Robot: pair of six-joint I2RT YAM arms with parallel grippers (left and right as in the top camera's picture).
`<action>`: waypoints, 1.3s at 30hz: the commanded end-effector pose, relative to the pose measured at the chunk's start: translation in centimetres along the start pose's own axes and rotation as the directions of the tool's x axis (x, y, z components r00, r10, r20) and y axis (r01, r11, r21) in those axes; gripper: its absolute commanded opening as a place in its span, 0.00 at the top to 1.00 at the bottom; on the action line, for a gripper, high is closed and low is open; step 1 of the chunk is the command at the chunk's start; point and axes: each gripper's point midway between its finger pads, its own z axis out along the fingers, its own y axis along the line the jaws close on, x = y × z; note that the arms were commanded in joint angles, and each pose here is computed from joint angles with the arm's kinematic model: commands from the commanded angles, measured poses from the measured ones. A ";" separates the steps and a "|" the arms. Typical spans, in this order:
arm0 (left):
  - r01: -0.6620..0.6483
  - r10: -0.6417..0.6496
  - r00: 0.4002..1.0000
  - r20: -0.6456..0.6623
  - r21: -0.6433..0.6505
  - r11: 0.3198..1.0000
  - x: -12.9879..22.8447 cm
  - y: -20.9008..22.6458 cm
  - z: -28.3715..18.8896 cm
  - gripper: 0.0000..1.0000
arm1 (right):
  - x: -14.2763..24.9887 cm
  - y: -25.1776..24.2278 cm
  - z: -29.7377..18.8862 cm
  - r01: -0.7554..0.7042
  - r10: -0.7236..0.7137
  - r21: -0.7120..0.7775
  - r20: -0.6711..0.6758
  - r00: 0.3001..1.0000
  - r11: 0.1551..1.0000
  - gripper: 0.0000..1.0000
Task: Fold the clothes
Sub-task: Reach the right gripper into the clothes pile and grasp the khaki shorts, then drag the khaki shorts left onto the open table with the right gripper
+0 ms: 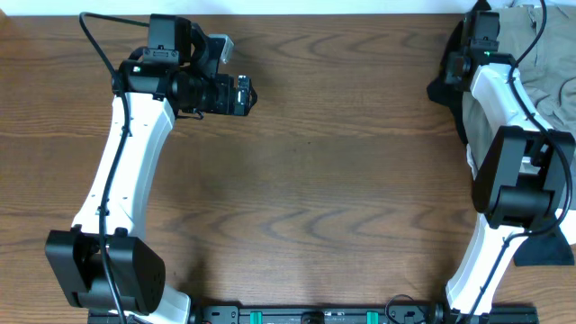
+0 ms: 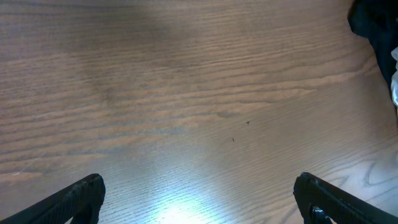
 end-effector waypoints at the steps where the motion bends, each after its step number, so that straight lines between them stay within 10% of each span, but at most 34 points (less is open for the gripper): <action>1: -0.013 0.013 1.000 0.006 -0.006 1.000 -0.5 0.0 0.0 0.02 | -0.1 -1.7 1.0 -0.061 0.061 0.047 0.001 0.998 0.997 0.44; 9: -0.014 0.014 1.000 0.006 -0.006 1.000 -0.5 0.0 0.0 0.02 | -0.2 -3.0 2.0 -0.130 0.130 0.015 -0.003 0.992 0.991 0.64; 13: -0.014 0.014 1.000 0.007 -0.006 1.000 -0.5 0.0 0.0 0.02 | -0.2 -3.2 2.1 -0.135 0.135 0.007 -0.003 0.991 0.991 0.99; 21: -0.025 0.025 0.999 0.038 -0.008 1.000 -1.3 0.1 0.0 0.02 | -2.8 -1.9 -2.0 -0.075 0.078 -0.054 0.055 0.995 0.996 0.99; 30: -0.028 0.028 0.998 0.051 -0.010 1.000 -1.5 0.1 -0.2 0.02 | -9.3 5.4 -20.7 0.181 -0.031 -0.398 0.354 0.935 0.899 0.99; 39: 0.089 -0.075 0.983 0.170 -0.072 0.993 -2.6 4.3 -5.2 0.02 | -3.8 18.3 -30.8 0.454 -0.216 -0.517 0.455 0.864 0.726 0.99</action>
